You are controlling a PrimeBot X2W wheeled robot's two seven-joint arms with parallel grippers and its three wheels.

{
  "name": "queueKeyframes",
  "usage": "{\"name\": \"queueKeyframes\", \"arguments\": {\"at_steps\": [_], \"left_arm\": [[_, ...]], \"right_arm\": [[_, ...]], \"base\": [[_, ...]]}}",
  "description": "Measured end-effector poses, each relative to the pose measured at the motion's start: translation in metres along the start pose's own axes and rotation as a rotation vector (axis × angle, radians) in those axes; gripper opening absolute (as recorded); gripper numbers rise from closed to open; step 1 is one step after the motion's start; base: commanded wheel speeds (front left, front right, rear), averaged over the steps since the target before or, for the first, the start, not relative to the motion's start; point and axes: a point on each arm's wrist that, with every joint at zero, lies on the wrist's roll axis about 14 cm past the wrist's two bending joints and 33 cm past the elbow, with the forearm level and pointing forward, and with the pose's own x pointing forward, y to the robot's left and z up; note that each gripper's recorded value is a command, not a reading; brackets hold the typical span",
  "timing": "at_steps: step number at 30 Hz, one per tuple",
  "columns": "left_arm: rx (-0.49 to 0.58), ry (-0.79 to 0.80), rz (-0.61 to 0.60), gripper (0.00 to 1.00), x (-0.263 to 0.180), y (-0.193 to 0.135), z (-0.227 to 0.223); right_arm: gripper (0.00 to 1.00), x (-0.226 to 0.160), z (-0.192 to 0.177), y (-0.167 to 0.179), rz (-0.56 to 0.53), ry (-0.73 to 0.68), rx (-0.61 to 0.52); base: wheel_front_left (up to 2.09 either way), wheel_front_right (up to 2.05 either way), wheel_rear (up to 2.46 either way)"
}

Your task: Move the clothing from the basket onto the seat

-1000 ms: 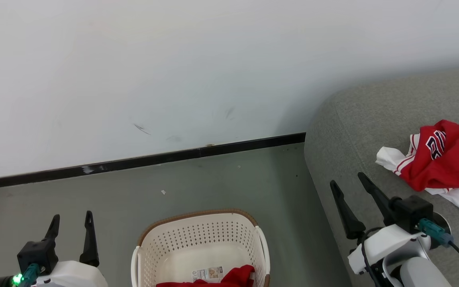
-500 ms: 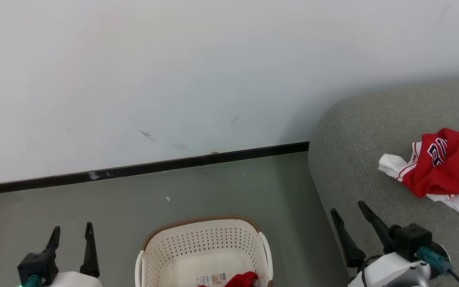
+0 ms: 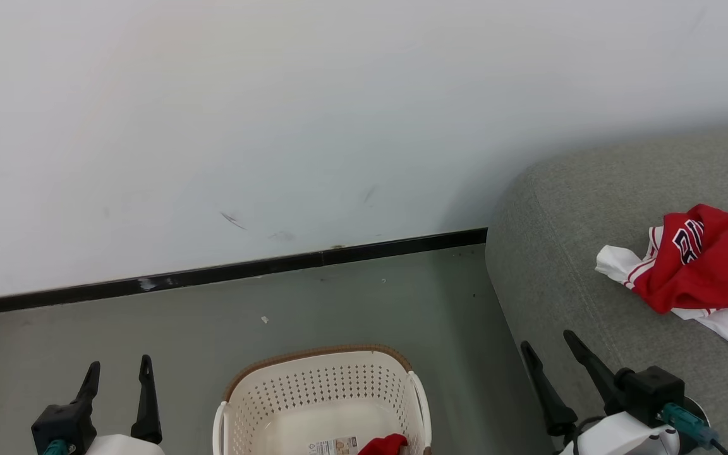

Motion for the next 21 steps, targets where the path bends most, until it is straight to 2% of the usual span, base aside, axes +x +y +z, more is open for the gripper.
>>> {"name": "queueKeyframes", "arguments": {"at_steps": [21], "left_arm": [[0.001,0.023,0.009,1.00,-0.0017,0.0037,-0.0080]], "right_arm": [[1.00,0.0034,0.0026,0.0013,0.003,-0.010,0.015]], "base": [[0.00,0.00,0.00]]}}
